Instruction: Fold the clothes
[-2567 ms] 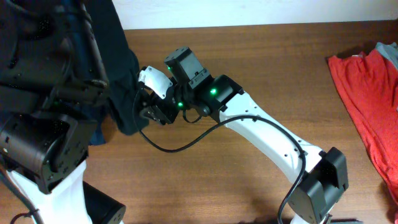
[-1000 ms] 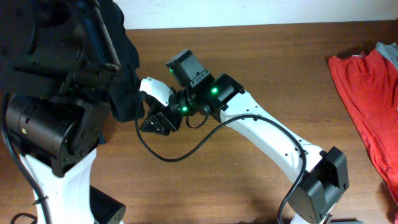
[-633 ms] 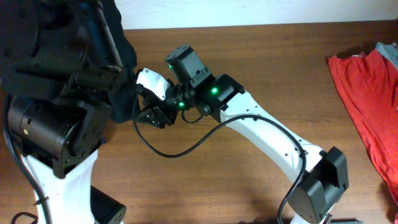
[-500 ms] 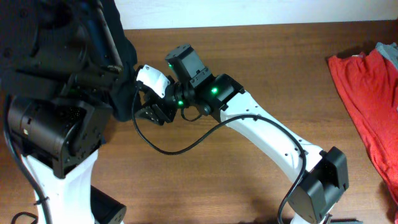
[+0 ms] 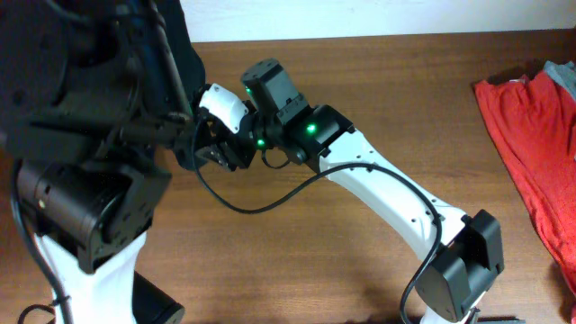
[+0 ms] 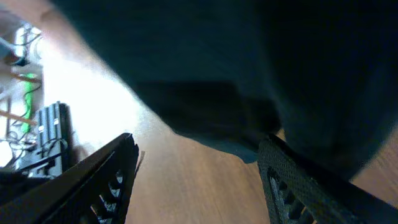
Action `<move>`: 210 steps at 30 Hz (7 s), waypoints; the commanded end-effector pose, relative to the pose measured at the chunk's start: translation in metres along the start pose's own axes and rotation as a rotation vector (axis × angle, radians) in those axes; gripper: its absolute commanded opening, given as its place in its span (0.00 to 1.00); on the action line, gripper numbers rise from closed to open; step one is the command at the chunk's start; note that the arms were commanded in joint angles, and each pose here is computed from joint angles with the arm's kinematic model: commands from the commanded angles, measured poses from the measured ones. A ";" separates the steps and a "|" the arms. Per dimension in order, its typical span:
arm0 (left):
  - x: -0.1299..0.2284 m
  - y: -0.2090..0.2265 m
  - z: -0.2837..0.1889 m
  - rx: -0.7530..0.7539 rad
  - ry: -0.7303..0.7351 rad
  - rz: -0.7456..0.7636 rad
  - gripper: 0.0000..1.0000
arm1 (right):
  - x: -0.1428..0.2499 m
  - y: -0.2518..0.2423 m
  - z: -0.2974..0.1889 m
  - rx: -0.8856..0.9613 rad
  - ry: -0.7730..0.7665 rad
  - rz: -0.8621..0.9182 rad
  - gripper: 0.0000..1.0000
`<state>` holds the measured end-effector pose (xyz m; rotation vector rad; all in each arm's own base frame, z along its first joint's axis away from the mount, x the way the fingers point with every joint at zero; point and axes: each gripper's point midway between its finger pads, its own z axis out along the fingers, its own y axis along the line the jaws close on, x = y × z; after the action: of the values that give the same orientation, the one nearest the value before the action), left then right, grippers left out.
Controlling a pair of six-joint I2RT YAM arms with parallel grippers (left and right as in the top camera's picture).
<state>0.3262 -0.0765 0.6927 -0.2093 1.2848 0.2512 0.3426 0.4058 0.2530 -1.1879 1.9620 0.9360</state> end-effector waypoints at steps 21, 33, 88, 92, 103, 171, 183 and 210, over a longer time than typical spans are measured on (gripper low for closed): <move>-0.018 0.021 -0.018 -0.002 -0.019 -0.056 0.02 | -0.017 0.030 -0.014 -0.270 -0.086 0.028 0.63; -0.019 0.022 -0.018 -0.003 -0.021 -0.058 0.02 | -0.015 0.046 -0.015 -0.343 -0.073 0.045 0.10; 0.187 0.002 -0.083 0.350 0.805 0.105 0.04 | 0.052 0.008 -0.453 1.257 -0.239 0.408 0.04; 0.206 -0.015 -0.093 0.411 0.897 0.067 0.05 | 0.076 0.012 -0.444 1.236 -0.157 0.488 0.04; 0.338 0.003 -0.101 0.073 1.283 0.145 0.01 | 0.105 -0.002 -0.385 1.044 0.074 0.627 0.04; 0.555 -0.042 -0.052 0.521 1.412 0.150 0.38 | 0.216 -0.201 -0.220 0.761 0.564 0.983 0.59; 0.572 -0.123 -0.125 0.989 1.274 0.592 0.43 | 0.252 -0.226 -0.285 0.839 0.442 1.285 0.63; 0.660 -0.166 -0.170 0.944 1.302 0.877 0.05 | 0.259 -0.224 -0.295 0.842 0.453 1.316 0.63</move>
<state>0.3795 -0.2506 0.0051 1.2844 2.5869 0.0724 0.4003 -0.0303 0.1352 0.5481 3.0498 0.1824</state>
